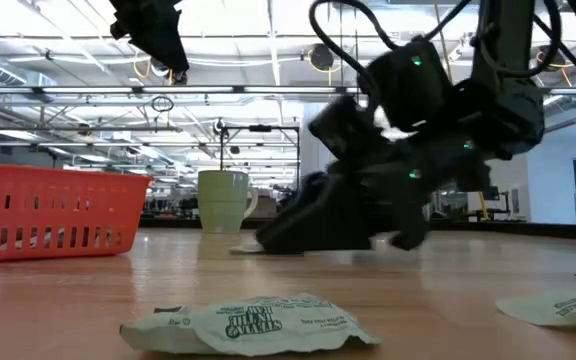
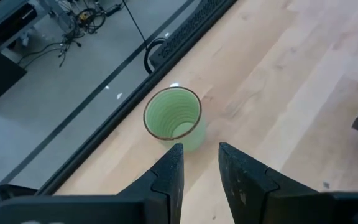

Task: Pick and place Stevia / Truvia into bins
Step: Put the stevia packet into the orange basket

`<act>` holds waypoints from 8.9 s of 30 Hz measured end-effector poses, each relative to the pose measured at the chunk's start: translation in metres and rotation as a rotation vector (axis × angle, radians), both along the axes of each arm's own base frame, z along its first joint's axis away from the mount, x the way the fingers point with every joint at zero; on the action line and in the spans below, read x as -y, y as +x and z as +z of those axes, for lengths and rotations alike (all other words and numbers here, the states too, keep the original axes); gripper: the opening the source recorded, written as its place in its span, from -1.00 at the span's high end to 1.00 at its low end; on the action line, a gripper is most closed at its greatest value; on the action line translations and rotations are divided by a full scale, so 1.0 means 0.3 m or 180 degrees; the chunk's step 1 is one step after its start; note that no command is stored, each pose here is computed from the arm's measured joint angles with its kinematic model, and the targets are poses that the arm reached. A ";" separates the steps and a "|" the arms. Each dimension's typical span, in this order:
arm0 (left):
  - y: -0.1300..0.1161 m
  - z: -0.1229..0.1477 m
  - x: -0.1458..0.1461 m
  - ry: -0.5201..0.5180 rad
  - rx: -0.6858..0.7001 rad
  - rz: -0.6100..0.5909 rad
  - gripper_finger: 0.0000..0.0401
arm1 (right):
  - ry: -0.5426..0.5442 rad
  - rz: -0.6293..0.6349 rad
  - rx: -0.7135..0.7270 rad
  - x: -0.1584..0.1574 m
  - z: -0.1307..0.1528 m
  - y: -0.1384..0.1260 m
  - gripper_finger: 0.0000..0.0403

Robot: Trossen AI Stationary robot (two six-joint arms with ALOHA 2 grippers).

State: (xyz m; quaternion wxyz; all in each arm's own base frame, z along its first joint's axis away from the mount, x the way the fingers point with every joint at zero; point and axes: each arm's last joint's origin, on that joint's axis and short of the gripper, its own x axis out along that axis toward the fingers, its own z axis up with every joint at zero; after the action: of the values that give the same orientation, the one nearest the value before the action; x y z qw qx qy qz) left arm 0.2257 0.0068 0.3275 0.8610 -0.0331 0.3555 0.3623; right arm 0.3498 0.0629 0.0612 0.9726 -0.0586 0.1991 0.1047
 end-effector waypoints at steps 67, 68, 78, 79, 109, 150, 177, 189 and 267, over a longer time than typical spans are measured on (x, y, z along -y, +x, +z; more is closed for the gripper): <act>0.004 -0.005 0.003 -0.0188 0.0019 -0.0053 0.47 | -0.0509 0.0504 0.0465 0.013 0.421 0.343 0.23; 0.007 -0.009 0.005 -0.0243 0.0004 -0.0092 0.47 | -0.0488 0.0508 0.0369 0.013 0.433 0.321 0.24; 0.108 -0.116 0.110 -0.0691 -0.0453 -0.0761 0.47 | -0.0424 0.0145 -0.0024 -0.029 0.582 -0.017 0.37; 0.126 -0.132 0.133 -0.0758 -0.0483 -0.0870 0.47 | -0.0383 0.0068 -0.0037 -0.033 0.586 -0.062 0.38; 0.515 -0.599 0.590 -0.1928 0.0444 -0.3639 0.47 | -0.0852 -0.0207 0.2208 0.103 0.551 -0.540 0.39; 0.408 -0.791 0.768 -0.1680 -0.0277 -0.3098 0.66 | 0.0053 -0.0394 0.1826 0.128 0.524 -0.531 0.39; 0.075 -0.296 0.464 -0.1337 -0.1245 -0.1012 0.93 | 0.0750 -0.0622 0.0650 0.130 0.392 -0.545 0.39; 0.093 -0.380 0.462 -0.1352 -0.1634 -0.0611 0.89 | 0.1011 -0.0560 0.0526 0.131 0.328 -0.584 0.39; 0.361 -0.236 0.343 -0.0325 -0.0460 -0.1655 0.36 | 0.1720 -0.1228 -0.3018 -0.334 0.286 -0.624 0.39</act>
State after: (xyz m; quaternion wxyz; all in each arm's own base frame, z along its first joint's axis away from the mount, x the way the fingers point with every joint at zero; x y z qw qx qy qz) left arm 0.3339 -0.0961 0.2567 0.8947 0.0418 0.4304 0.1120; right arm 0.1627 0.1631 0.1470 0.7591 0.2825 0.5863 -0.0125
